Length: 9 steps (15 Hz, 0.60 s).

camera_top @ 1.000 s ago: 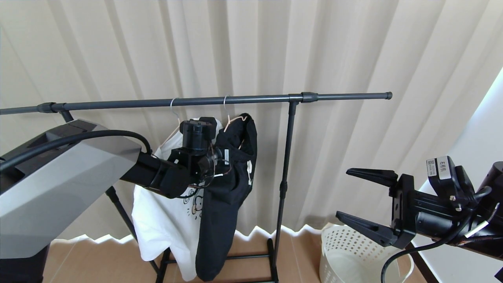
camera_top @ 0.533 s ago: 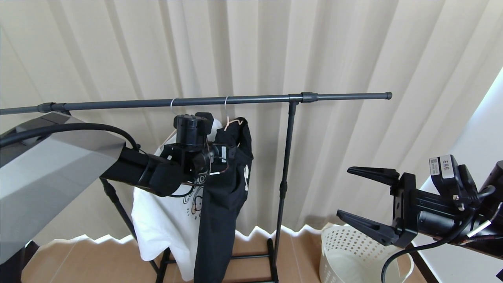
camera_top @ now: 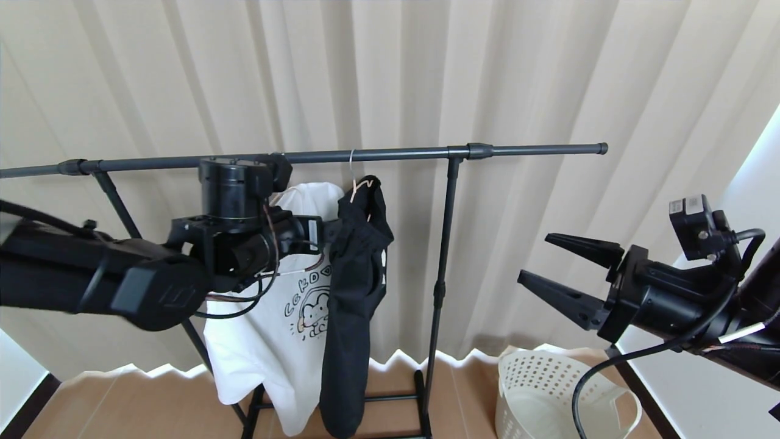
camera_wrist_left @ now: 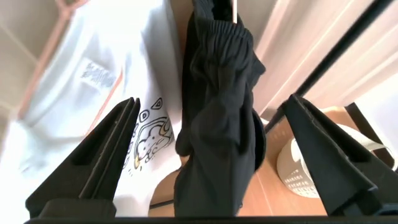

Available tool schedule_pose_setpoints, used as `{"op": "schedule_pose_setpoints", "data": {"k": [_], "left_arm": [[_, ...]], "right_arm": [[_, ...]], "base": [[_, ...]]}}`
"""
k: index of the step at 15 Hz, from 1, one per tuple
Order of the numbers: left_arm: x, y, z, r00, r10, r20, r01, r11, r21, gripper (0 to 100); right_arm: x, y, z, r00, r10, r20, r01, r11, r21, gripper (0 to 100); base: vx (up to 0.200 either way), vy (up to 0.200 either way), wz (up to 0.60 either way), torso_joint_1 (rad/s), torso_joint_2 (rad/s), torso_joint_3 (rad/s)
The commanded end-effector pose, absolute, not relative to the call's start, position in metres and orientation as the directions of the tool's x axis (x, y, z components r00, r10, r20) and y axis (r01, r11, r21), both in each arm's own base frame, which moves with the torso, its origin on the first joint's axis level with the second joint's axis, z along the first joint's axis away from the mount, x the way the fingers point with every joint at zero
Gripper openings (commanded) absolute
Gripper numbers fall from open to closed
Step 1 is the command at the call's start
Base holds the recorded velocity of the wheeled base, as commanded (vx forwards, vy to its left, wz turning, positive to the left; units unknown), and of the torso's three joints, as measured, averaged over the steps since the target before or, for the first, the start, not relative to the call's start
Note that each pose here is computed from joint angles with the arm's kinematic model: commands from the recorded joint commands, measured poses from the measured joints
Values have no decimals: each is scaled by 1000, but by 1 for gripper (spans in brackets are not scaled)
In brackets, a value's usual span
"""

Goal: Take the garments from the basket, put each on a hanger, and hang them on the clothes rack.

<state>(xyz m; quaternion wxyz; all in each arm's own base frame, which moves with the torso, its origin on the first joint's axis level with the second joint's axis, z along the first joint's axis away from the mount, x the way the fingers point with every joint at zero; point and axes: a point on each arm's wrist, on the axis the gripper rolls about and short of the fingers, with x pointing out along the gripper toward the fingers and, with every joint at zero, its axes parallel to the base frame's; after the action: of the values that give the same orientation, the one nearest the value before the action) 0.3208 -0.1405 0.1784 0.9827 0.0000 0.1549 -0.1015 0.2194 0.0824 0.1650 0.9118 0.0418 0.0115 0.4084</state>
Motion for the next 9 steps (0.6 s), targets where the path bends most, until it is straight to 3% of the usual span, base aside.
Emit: {"op": "schedule_pose_setpoints", "data": {"k": [1, 3, 5, 9], "left_arm": [[266, -111, 202, 942, -214, -258, 209, 977, -48, 100], [218, -81, 198, 933, -248, -261, 241, 969, -61, 100], [181, -61, 189, 942, -219, -253, 211, 976, -59, 100], [101, -33, 132, 917, -216, -335, 225, 974, -14, 100]], "right_arm": [[212, 84, 187, 685, 724, 75, -728, 680, 83, 100], [197, 73, 211, 815, 580, -6, -575, 809, 123, 100], [170, 62, 213, 879, 446, -165, -430, 894, 127, 100], [94, 47, 157, 818, 489, -302, -500, 865, 46, 100]], "base": [[0, 0, 0, 0, 0, 0], [0, 0, 0, 0, 0, 0], [0, 0, 0, 0, 0, 0], [0, 0, 0, 0, 0, 0]]}}
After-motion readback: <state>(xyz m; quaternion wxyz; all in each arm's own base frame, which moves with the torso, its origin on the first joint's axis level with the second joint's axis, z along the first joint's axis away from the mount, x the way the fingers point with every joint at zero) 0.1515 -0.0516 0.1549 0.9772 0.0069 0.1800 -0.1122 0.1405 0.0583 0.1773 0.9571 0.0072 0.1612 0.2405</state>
